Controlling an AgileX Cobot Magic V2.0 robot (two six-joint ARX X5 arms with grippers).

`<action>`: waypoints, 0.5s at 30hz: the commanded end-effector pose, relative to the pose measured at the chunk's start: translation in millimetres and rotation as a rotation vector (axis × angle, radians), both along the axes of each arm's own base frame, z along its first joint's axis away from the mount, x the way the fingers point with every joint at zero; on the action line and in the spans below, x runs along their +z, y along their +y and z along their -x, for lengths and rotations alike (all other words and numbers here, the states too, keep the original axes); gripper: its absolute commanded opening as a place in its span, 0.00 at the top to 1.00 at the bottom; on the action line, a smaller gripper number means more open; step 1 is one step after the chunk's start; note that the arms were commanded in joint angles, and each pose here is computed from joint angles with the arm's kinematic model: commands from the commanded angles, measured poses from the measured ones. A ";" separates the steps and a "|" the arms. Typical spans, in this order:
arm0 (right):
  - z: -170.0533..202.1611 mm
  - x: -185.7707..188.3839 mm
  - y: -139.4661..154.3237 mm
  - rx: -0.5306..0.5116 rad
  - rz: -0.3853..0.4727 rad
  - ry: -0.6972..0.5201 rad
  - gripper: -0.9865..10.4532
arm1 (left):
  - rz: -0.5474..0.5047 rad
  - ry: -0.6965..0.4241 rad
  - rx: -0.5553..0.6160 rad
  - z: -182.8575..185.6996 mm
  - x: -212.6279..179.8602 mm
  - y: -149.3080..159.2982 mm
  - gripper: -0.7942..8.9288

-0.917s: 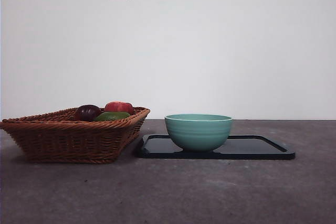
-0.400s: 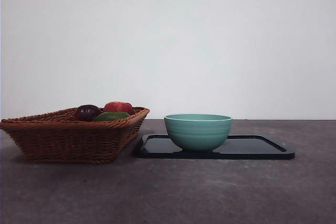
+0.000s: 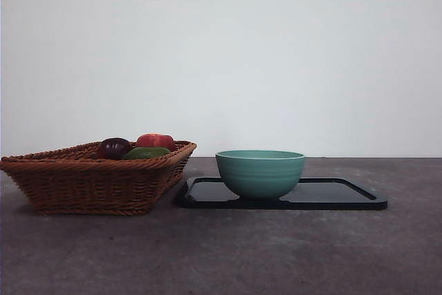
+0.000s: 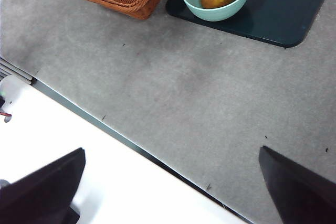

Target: Pick up the wifruite, put it on the bowl, pick up the plate, put it on desk

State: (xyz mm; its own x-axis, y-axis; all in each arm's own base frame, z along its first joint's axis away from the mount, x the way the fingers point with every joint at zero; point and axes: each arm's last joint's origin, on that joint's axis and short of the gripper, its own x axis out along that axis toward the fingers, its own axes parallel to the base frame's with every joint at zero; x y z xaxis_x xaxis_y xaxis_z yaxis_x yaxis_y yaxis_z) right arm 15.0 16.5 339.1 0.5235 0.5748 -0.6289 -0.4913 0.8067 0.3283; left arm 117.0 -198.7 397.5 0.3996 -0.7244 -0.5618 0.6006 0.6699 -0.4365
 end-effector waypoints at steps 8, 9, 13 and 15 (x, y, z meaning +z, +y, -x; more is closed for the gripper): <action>0.0 4.5 0.1 0.030 0.005 -0.046 0.43 | -0.173 0.096 0.034 -70.7 -16.2 -54.4 0.38; 0.0 4.5 0.1 0.030 0.005 -0.047 0.43 | -0.201 0.112 0.041 -79.6 -20.3 -60.6 0.38; -0.5 5.3 0.5 0.031 0.000 -0.057 0.43 | -0.284 0.148 0.050 -108.6 -32.8 -77.5 0.38; -0.8 5.8 0.7 0.034 -0.001 -0.066 0.43 | -0.313 0.158 0.053 -123.6 -37.9 -85.8 0.38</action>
State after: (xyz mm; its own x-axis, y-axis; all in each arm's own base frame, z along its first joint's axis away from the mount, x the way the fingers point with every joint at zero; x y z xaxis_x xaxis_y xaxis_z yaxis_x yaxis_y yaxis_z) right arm 16.2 17.3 340.9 0.5362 0.5834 -0.6100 -0.5168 0.7983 0.3092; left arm 235.7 -276.3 358.0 0.3192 -0.4782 -0.8182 0.4683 0.8302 -0.3025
